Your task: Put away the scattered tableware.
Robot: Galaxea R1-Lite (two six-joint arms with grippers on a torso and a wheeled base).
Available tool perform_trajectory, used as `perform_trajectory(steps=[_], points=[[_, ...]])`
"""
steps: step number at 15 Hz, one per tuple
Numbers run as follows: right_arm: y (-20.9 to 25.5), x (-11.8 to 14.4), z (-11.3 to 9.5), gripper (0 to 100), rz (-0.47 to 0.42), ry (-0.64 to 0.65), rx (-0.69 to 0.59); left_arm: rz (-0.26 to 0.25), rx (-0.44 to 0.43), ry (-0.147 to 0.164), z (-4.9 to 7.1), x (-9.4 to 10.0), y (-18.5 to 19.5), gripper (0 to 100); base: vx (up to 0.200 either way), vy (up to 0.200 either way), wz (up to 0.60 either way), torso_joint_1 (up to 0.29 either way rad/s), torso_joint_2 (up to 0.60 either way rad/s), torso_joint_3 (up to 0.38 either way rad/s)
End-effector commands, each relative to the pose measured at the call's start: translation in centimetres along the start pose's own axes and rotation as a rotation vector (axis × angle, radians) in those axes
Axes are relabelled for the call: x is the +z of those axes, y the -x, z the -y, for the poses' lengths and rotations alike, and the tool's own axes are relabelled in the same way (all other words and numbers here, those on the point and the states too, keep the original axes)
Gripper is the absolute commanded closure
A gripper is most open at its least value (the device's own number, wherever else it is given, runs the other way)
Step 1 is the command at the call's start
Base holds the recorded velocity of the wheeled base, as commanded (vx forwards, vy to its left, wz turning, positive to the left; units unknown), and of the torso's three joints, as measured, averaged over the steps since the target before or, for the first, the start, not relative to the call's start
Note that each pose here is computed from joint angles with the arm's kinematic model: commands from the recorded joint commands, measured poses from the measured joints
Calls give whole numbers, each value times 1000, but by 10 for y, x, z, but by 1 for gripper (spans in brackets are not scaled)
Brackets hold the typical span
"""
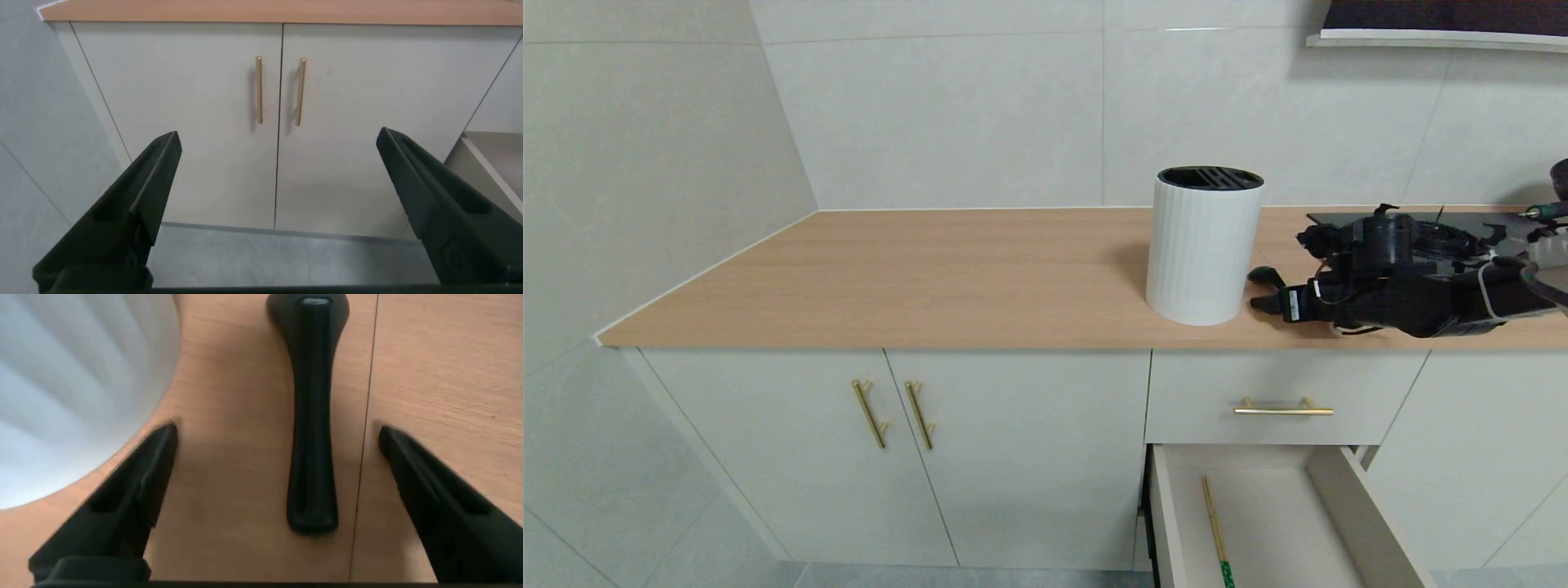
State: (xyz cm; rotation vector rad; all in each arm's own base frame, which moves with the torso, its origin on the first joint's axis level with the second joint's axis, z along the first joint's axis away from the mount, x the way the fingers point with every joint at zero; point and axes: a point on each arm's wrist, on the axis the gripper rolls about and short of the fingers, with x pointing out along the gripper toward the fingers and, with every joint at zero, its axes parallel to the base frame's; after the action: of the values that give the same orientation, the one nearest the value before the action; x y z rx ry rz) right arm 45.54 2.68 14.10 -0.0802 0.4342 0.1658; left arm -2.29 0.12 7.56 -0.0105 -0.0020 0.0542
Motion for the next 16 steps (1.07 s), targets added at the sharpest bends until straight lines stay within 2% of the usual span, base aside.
perform_trajectory(steps=[1, 8, 10, 12, 14, 16], points=[[-7, -6, 1, 100, -16, -3, -1, 0, 1, 0, 0, 0, 0, 0, 0, 0, 0, 0, 0, 0], [-6, -7, -1, 100, -25, -1, 6, 0, 1, 0, 0, 0, 0, 0, 0, 0, 0, 0, 0, 0], [1, 1, -3, 100, -5, -29, 5, 0, 1, 0, 0, 0, 0, 0, 0, 0, 0, 0, 0, 0], [25, 17, -6, 100, 35, -96, 1, 0, 1, 0, 0, 0, 0, 0, 0, 0, 0, 0, 0, 0], [67, 30, -8, 100, 67, -112, -1, 0, -1, 0, 0, 0, 0, 0, 0, 0, 0, 0, 0, 0], [111, 30, -13, 100, 77, -111, 2, 0, 1, 0, 0, 0, 0, 0, 0, 0, 0, 0, 0, 0]])
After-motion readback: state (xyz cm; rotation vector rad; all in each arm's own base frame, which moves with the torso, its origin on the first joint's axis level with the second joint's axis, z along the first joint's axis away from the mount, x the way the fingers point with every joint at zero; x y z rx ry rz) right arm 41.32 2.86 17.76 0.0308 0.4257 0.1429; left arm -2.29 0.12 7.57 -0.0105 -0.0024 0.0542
